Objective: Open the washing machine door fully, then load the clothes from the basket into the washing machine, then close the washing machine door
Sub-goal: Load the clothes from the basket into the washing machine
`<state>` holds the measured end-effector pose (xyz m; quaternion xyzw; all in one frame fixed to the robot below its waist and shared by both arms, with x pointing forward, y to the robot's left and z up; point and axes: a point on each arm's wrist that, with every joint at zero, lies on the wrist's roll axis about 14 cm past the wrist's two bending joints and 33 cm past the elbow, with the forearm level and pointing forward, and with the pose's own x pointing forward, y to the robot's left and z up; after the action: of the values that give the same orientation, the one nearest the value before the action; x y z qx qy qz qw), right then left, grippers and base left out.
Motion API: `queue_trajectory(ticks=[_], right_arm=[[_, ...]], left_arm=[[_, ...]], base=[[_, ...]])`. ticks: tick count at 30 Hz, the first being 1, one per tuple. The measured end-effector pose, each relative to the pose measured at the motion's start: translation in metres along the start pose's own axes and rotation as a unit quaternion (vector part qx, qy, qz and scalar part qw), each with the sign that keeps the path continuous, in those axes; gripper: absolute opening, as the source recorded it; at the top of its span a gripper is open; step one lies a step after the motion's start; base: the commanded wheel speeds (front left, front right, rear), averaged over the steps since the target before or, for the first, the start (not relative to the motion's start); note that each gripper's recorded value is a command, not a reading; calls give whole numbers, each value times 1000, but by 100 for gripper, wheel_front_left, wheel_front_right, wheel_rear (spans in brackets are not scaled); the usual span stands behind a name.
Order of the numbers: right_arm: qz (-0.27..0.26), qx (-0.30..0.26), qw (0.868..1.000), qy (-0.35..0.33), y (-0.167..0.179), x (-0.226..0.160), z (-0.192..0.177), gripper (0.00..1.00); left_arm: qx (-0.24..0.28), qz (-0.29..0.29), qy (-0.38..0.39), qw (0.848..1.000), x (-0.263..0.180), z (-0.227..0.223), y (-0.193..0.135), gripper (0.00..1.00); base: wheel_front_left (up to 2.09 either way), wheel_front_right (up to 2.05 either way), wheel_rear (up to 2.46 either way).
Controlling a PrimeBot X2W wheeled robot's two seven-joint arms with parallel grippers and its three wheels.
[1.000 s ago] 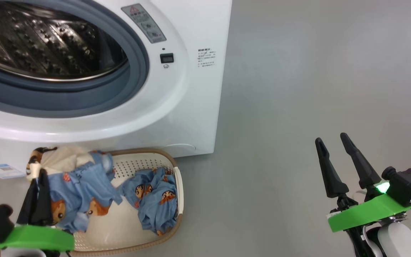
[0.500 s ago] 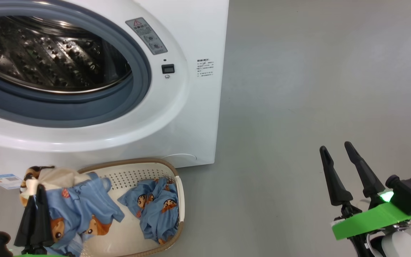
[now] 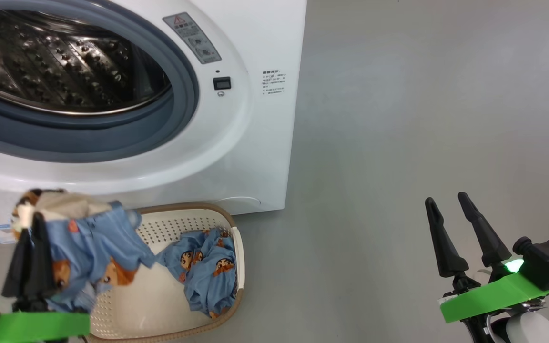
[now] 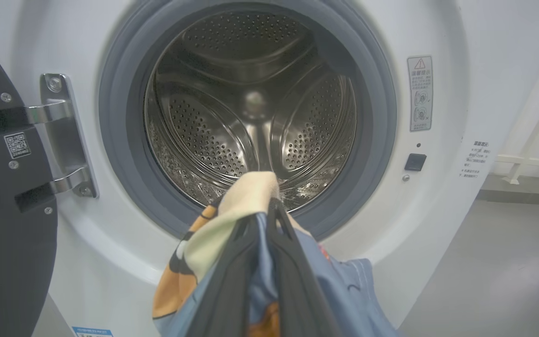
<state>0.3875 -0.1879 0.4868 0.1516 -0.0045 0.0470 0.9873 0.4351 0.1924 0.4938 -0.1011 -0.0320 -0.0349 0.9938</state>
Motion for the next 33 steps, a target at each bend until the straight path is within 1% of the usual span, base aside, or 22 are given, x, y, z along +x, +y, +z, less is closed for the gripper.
queue_trajectory(ticks=[7, 13, 18, 19, 27, 33], right_arm=[[-6, 7, 1000, 6, -1, 1, -6, 100], [-10, 11, 1000, 13, -1, 2, -12, 100], [-9, 18, 1000, 16, 2, 7, -16, 100], [-8, 18, 1000, 15, 2, 11, -16, 100], [-18, 18, 999, 24, -5, 16, -24, 100], [-24, 17, 999, 23, -10, 29, -26, 100]], left_arm=[[25, -25, -46, 998, 34, 31, -5, 0], [34, -43, -83, 995, 64, 54, -13, 0], [35, -48, -71, 996, 83, 45, -17, 0], [39, -50, -59, 996, 93, 37, -17, 0], [48, -52, -40, 997, 137, 25, -20, 0], [58, -38, -6, 998, 172, 4, -10, 0]], base=[[0, 0, 0], [0, 0, 0], [0, 0, 0], [0, 0, 0], [0, 0, 0], [0, 0, 0]])
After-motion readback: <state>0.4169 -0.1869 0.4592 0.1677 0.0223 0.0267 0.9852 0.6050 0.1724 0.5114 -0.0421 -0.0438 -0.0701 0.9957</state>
